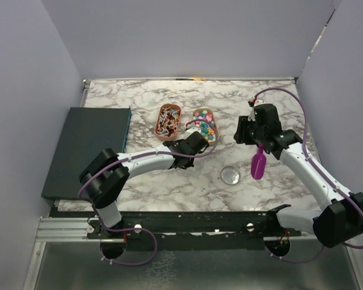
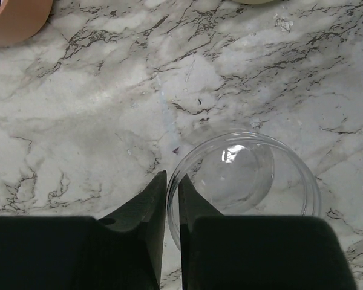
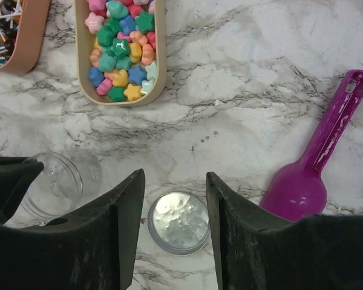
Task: Pack the candies
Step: Move the packing bottle to the center of the board.
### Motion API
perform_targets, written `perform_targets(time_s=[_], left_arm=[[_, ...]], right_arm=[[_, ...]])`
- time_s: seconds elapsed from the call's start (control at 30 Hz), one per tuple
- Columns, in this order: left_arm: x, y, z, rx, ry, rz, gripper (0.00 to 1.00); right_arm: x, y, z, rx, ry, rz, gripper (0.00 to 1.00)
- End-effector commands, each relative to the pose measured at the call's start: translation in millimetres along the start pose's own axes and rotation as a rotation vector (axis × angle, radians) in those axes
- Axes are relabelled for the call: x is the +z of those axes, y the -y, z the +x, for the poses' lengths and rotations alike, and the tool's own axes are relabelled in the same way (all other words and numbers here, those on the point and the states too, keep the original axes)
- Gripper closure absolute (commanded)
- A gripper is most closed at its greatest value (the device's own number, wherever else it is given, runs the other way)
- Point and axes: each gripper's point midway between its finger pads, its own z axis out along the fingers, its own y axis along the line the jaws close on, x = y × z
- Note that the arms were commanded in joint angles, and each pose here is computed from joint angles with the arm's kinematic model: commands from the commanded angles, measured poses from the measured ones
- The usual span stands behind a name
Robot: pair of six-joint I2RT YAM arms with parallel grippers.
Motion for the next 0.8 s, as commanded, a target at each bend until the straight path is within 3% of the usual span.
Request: perform_targets(time_s=[0.0, 0.27, 0.4, 0.5, 0.77], left_arm=[[-1, 5, -11, 0.024, 0.018, -0.003, 0.83], [-13, 5, -23, 0.027, 0.041, 0.009, 0.64], [-30, 4, -47, 0.026, 0.086, 0.01, 0.5], [-42, -2, -69, 0.024, 0.127, 0.002, 0.46], [-52, -50, -123, -0.038, 0.2, -0.081, 0.21]], right_arm=[[-3, -5, 5, -0.003, -0.008, -0.025, 0.51], [-1, -11, 2, -0.002, -0.013, -0.054, 0.5], [-2, -17, -4, -0.006, -0.012, -0.075, 0.48], [0, -19, -10, -0.009, 0.001, -0.073, 0.48], [13, -25, -19, 0.02, 0.019, -0.084, 0.48]])
